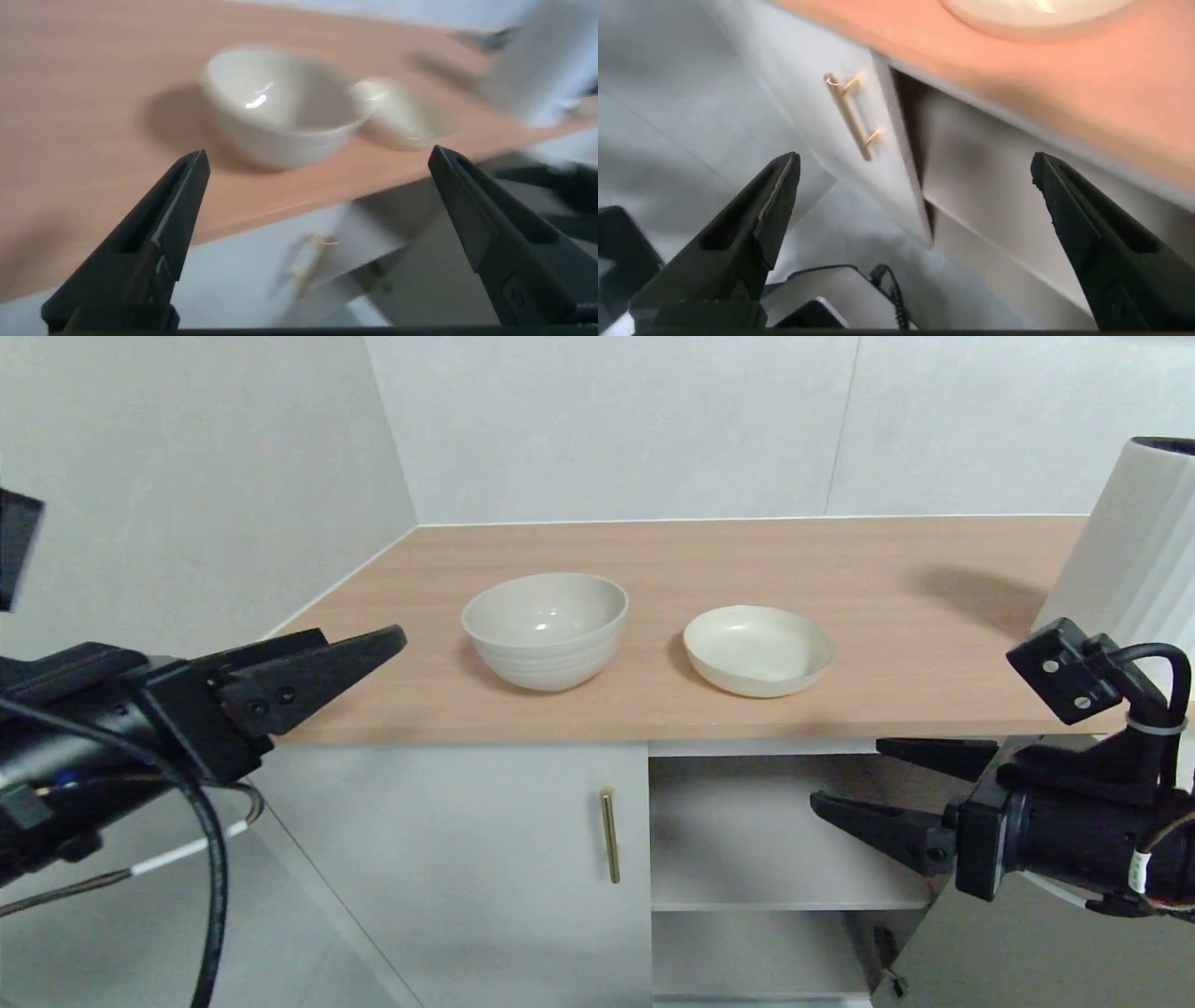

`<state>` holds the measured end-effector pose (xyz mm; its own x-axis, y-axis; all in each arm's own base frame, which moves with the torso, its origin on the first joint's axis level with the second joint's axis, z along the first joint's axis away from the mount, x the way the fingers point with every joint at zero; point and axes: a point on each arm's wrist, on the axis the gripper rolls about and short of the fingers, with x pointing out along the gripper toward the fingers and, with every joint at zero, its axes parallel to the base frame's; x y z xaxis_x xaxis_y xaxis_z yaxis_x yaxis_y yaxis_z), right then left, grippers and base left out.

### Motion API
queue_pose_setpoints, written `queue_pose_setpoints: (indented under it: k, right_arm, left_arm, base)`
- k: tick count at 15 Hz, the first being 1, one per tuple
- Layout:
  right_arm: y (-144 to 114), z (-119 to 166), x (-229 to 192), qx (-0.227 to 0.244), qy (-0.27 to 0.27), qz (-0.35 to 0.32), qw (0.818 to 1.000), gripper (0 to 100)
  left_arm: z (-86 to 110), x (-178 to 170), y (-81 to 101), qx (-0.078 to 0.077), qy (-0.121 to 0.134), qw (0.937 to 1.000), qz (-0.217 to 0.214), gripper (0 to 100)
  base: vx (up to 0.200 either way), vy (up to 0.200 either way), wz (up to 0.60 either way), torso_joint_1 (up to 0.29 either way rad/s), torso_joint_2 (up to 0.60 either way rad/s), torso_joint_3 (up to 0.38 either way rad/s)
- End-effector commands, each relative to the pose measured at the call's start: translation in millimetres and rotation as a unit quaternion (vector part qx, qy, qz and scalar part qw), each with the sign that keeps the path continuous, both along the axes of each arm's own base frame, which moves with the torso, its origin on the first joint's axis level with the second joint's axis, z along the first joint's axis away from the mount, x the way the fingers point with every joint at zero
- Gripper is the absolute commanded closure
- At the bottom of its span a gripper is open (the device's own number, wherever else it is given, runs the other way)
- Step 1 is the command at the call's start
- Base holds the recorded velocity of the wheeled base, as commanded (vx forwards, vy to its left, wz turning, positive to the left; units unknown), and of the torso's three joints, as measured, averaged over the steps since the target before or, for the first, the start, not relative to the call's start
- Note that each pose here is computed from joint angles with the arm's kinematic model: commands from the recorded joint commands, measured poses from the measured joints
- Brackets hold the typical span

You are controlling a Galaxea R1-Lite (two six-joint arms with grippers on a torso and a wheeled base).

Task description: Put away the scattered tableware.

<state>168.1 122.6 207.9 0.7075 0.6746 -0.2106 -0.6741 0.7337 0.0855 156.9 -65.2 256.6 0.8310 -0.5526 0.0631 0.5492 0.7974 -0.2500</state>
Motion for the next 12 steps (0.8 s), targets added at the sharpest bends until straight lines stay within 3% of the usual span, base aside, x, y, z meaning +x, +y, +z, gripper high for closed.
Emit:
queue_pose_setpoints:
  k: [1,4,6,7,8,9,10,12]
  right_arm:
    - [-0.7,7.5,-6.1,0.009,-0.013,0.008,1.000,0]
    - [4.2,41.9,3.9,0.026,0.001,-0.019,0.999,0]
    - [14.7,62.9,32.3,0.020,0.061,-0.066,0.996,0]
    - [19.3,67.4,50.7,0.008,0.082,-0.099,0.992,0]
    - [25.9,68.6,65.4,0.004,0.099,-0.133,0.986,0]
    - [25.9,68.6,65.4,0.004,0.099,-0.133,0.986,0]
    - [33.7,61.5,80.8,0.009,0.120,-0.177,0.977,0]
    - [35.5,57.2,90.3,0.000,0.116,-0.209,0.971,0]
  left_arm:
    - [14.9,-20.6,7.2,-0.011,-0.021,0.9996,-0.012,0]
    - [32.5,-5.5,2.0,0.013,0.051,0.9986,0.000,0]
    - [52.1,29.9,-10.4,0.001,0.108,0.9938,0.025,0]
    - [56.5,47.1,-15.1,0.004,0.148,0.9875,0.053,0]
    - [56.2,54.1,-16.7,0.021,0.192,0.9780,0.077,0]
    - [56.2,54.1,-16.7,0.021,0.192,0.9780,0.077,0]
    - [41.3,63.5,-20.6,0.036,0.264,0.9613,0.070,0]
    - [41.4,73.6,-21.1,0.012,0.278,0.9571,0.081,0]
  base:
    - [0.000,0.000,0.00,0.066,-0.48,-0.246]
    - [0.000,0.000,0.00,0.214,-0.38,-0.168]
    - [0.000,0.000,0.00,0.151,-0.07,-0.056]
    - [0.000,0.000,0.00,0.056,-0.04,-0.022]
    - [0.000,0.000,0.00,0.000,0.00,0.000]
    - [0.000,0.000,0.00,0.000,0.00,0.000]
    - [0.000,0.000,0.00,0.000,0.00,0.000]
    - [0.000,0.000,0.00,0.000,0.00,0.000]
